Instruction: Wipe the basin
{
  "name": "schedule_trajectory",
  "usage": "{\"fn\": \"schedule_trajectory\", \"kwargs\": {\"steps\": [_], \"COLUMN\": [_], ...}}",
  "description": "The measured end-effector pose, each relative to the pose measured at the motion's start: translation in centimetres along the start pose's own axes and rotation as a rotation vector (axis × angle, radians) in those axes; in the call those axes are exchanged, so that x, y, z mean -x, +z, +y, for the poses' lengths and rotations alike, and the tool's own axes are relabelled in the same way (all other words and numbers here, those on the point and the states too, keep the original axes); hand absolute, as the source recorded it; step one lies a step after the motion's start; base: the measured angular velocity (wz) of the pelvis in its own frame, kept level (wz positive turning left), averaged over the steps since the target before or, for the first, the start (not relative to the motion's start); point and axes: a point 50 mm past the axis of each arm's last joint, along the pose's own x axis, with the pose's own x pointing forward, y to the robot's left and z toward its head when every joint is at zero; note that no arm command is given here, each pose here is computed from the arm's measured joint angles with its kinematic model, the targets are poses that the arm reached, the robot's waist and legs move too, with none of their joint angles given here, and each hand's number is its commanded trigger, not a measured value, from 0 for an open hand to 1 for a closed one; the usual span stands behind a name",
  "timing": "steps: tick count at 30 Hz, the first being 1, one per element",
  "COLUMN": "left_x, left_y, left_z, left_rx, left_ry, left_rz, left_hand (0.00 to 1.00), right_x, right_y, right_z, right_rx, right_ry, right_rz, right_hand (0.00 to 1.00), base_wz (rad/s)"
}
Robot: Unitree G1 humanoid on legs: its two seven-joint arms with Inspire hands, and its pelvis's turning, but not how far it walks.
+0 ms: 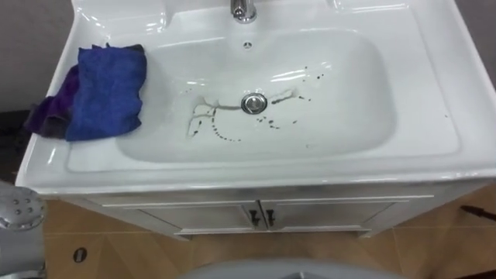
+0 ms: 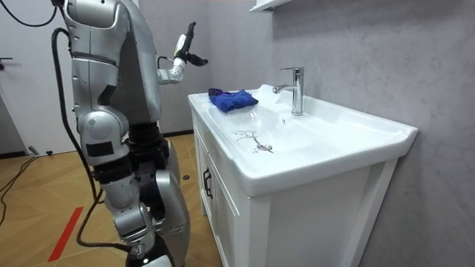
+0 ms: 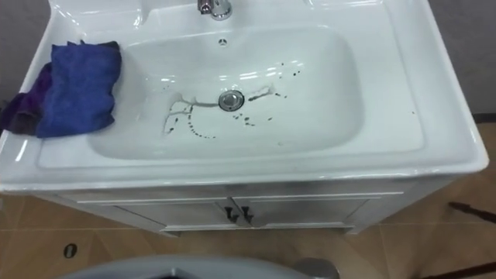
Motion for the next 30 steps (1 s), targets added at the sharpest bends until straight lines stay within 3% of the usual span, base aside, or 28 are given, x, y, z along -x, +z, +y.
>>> {"fn": "schedule_trajectory", "kwargs": {"steps": [6, 11, 13, 30], "left_x": [1.6, 3.5, 3.8, 2.9], "left_y": [0.8, 0.2, 0.0, 2.0], "left_z": [-1.8, -3.0, -3.2, -5.0], "left_rx": [0.116, 0.257, 0.273, 0.359], "left_ry": [-0.132, -0.233, -0.259, -0.331], "left_rz": [0.081, 0.303, 0.333, 0.305], "left_hand": [0.00, 0.00, 0.00, 0.00], "right_x": [-0.2, -0.3, -0.3, -0.3], "right_y": [1.0, 1.5, 1.4, 1.5], "right_z": [0.1, 0.9, 1.3, 1.9], "right_rx": [0.029, 0.036, 0.036, 0.012], "right_ry": [0.004, 0.024, 0.039, 0.074], "right_rz": [-0.012, -0.006, 0.000, 0.018], "right_hand": [0.00, 0.00, 0.00, 0.00], "base_wz": [-0.01, -0.09, 0.00, 0.00]}}
